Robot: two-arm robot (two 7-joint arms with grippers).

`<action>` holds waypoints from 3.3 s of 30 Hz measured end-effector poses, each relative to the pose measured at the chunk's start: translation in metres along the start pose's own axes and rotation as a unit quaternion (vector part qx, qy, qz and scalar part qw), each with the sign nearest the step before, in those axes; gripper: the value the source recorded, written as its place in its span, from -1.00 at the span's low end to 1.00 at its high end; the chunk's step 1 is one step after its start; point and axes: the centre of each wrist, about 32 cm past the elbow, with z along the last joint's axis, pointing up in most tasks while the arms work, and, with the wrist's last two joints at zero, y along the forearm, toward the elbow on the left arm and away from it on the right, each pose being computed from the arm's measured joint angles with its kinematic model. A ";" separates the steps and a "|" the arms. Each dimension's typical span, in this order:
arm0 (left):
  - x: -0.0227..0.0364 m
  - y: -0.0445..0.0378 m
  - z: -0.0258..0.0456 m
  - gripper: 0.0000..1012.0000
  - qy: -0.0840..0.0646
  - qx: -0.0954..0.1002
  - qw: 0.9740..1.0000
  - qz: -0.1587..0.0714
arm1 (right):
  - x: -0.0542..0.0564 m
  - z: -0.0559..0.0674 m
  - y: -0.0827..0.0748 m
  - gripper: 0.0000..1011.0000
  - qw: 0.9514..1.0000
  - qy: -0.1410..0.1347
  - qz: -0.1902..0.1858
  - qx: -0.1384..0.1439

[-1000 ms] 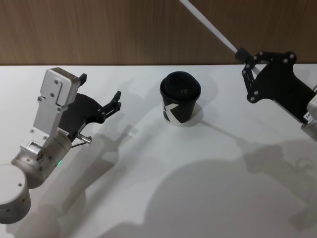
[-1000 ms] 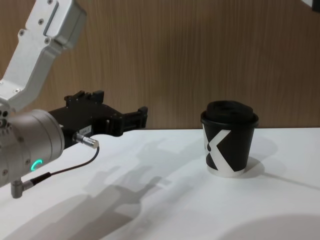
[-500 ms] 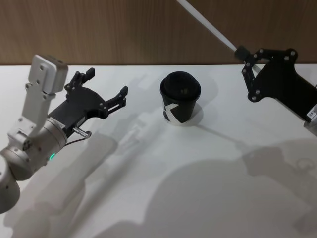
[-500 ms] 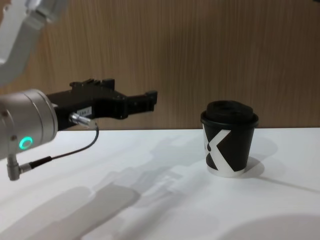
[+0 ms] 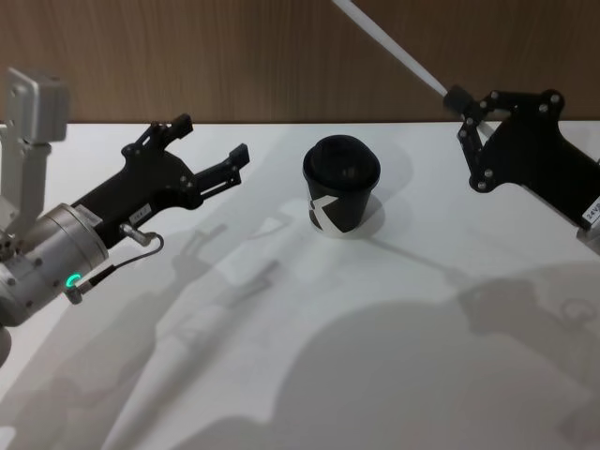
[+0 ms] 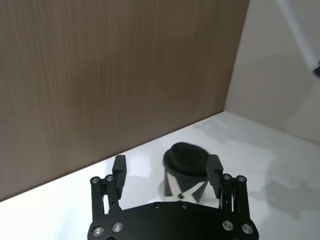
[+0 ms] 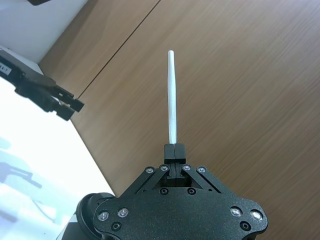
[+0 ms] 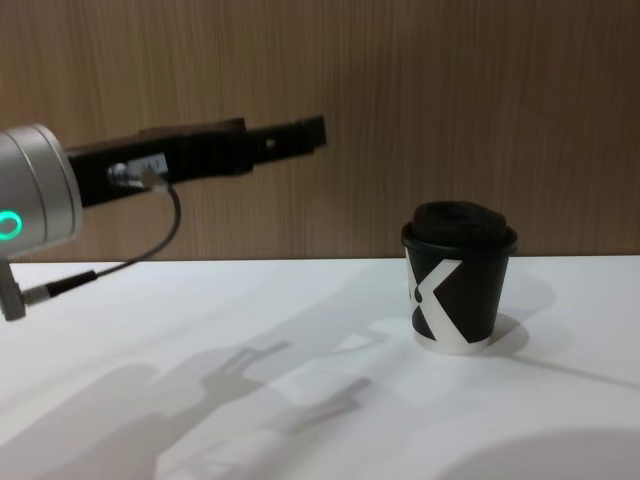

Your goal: Pick up the straw with one hand, pass it to the other hand, and insert it into the cup.

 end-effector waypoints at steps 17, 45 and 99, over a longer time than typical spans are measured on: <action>0.0123 0.0047 0.0152 0.98 0.131 -0.072 0.985 -0.091 | 0.001 0.000 0.000 -1.00 1.000 0.000 0.001 0.002; 0.0000 -0.0359 0.0210 0.98 0.307 -0.166 0.906 -0.241 | 0.001 0.000 0.000 -1.00 1.000 -0.001 0.002 0.002; -0.0494 -0.1000 0.0182 0.98 0.329 -0.145 0.912 -0.200 | 0.001 0.000 0.000 -1.00 1.000 -0.001 0.002 0.002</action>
